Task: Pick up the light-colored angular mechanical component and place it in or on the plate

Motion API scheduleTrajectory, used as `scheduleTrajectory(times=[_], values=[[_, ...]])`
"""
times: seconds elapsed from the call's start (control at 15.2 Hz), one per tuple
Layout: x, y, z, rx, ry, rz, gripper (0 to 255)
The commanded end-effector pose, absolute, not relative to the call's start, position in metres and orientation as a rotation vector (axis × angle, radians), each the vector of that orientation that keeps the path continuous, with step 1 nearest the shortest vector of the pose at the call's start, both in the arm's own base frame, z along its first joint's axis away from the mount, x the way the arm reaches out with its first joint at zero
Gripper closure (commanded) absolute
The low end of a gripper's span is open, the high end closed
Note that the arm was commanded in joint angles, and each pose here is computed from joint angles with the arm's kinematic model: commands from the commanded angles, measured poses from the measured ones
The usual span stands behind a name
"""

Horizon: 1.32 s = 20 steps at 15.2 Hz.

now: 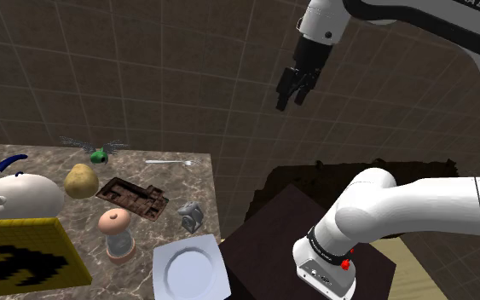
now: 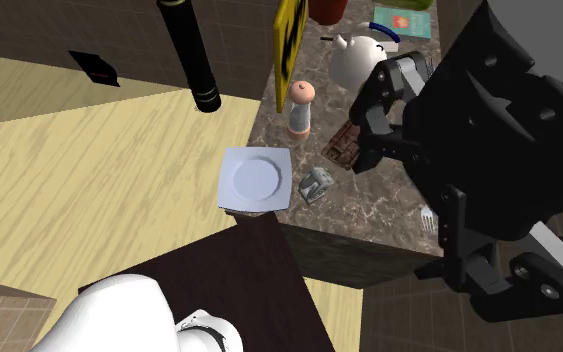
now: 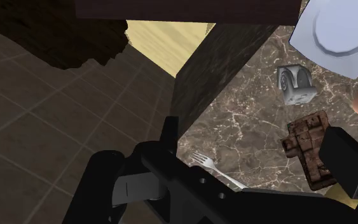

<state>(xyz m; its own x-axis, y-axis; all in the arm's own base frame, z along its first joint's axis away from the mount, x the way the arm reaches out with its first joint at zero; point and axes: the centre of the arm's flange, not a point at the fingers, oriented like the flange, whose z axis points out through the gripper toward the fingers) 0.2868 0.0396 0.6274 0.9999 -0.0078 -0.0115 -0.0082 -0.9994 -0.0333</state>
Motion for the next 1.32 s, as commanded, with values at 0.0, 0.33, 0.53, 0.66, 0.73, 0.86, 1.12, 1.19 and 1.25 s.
scheduleTrajectory(times=[0.0,0.33,0.53,0.66,0.73,0.86,1.12,1.19,1.25], values=[[0.287,0.04,0.627,-3.108,0.012,0.018,0],[0.294,0.074,0.571,-3.115,0.002,-0.015,0],[0.298,0.094,0.537,-3.118,-0.005,-0.035,0],[0.302,0.107,0.515,-3.121,-0.009,-0.049,0],[0.304,0.114,0.504,-3.122,-0.011,-0.055,0],[0.307,0.127,0.481,-3.124,-0.015,-0.069,0],[0.315,0.154,0.436,-3.129,-0.024,-0.095,0],[0.317,0.16,0.425,-3.13,-0.026,-0.102,0],[0.319,0.167,0.414,-3.131,-0.028,-0.109,0]])
